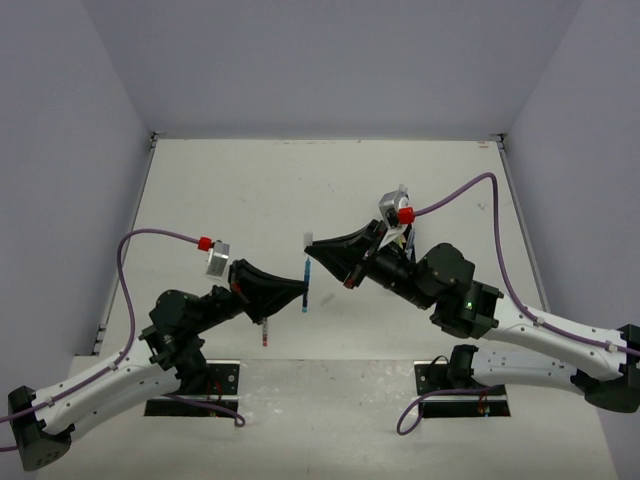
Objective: Sort the stationery into containers
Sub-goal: Close the pen cap on the pen.
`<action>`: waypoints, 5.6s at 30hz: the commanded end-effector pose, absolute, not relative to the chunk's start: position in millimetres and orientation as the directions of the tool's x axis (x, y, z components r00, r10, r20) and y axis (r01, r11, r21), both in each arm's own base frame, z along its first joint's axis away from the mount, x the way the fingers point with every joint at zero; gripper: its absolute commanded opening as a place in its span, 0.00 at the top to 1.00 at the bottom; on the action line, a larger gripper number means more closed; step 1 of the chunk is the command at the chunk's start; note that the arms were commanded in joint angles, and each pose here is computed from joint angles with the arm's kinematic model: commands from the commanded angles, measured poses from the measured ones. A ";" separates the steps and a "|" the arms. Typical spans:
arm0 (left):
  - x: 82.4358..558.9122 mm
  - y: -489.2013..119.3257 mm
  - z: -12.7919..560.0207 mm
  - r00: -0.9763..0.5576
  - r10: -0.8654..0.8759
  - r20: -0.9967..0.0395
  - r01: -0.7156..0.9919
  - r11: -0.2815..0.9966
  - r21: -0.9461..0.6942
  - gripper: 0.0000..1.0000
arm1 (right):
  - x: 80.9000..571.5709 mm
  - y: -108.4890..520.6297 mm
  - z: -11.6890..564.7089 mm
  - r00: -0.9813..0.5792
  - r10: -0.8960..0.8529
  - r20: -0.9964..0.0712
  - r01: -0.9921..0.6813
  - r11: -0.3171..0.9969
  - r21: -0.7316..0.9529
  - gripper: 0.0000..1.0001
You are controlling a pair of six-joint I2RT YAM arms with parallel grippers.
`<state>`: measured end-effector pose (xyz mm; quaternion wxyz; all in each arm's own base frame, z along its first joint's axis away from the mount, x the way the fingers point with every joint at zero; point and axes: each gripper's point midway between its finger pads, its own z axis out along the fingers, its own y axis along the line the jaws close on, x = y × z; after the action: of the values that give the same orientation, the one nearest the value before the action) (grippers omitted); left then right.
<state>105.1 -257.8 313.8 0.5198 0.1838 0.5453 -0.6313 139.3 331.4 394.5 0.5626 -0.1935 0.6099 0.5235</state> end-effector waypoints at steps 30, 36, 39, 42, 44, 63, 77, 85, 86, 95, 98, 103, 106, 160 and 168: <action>104.2 -250.8 340.7 -0.339 -0.515 -0.787 0.878 0.127 -0.461 1.00 | 134.4 334.9 398.0 -0.305 0.357 -0.883 -0.837 0.342 0.427 1.00; 104.8 -250.0 341.1 -0.344 -0.520 -0.782 0.874 0.127 -0.469 1.00 | 136.4 331.3 396.8 -0.298 0.361 -0.884 -0.830 0.359 0.427 1.00; 105.0 -249.1 342.0 -0.342 -0.526 -0.778 0.873 0.127 -0.470 1.00 | 135.6 331.8 395.2 -0.303 0.357 -0.883 -0.830 0.356 0.429 1.00; 105.3 -248.2 343.7 -0.336 -0.533 -0.777 0.875 0.128 -0.466 1.00 | 133.9 336.0 392.5 -0.316 0.348 -0.883 -0.833 0.343 0.433 1.00; 105.4 -247.6 345.0 -0.332 -0.539 -0.774 0.877 0.127 -0.464 1.00 | 132.6 339.4 389.8 -0.325 0.338 -0.883 -0.836 0.334 0.436 1.00; 107.0 -241.4 354.8 -0.284 -0.603 -0.746 0.892 0.119 -0.436 1.00 | 127.8 350.6 376.9 -0.386 0.333 -0.860 -0.826 0.290 0.483 0.86; 109.7 -249.0 345.7 -0.289 -0.569 -0.770 0.892 0.131 -0.432 1.00 | 126.0 350.1 372.9 -0.378 0.315 -0.870 -0.834 0.291 0.468 0.64; 112.3 -248.1 350.5 -0.277 -0.574 -0.771 0.892 0.146 -0.429 1.00 | 121.5 352.5 369.0 -0.383 0.292 -0.876 -0.845 0.271 0.460 0.70; 112.4 -247.8 352.1 -0.274 -0.575 -0.771 0.892 0.147 -0.427 1.00 | 121.4 353.0 367.4 -0.385 0.289 -0.877 -0.845 0.272 0.461 0.70; 117.8 -247.5 358.4 -0.266 -0.584 -0.767 0.884 0.168 -0.435 1.00 | 121.7 355.3 356.2 -0.396 0.272 -0.877 -0.840 0.279 0.466 0.77; 117.5 -247.9 359.1 -0.266 -0.583 -0.768 0.886 0.166 -0.433 1.00 | 122.0 355.9 357.5 -0.393 0.271 -0.879 -0.841 0.280 0.463 0.89; 116.8 -252.4 352.4 -0.277 -0.560 -0.781 0.887 0.162 -0.432 0.71 | 123.3 352.8 366.8 -0.375 0.295 -0.879 -0.845 0.280 0.455 1.00; 117.0 -257.3 344.3 -0.293 -0.537 -0.791 0.885 0.159 -0.436 0.59 | 124.1 351.0 375.8 -0.362 0.316 -0.877 -0.848 0.278 0.451 1.00; 101.3 -278.0 343.0 -0.261 -0.419 -0.870 0.942 0.087 -0.325 1.00 | 135.3 326.9 379.5 -0.331 0.235 -0.914 -0.824 0.400 0.402 0.99; 111.1 -276.0 374.0 -0.136 -0.433 -0.891 0.962 0.158 -0.224 1.00 | 128.1 329.6 329.4 -0.427 0.167 -0.888 -0.796 0.396 0.458 1.00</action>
<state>107.4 -286.2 308.8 0.5151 0.2782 0.5492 -0.5963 139.5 322.2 383.6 0.5434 -0.2055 0.6353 0.5087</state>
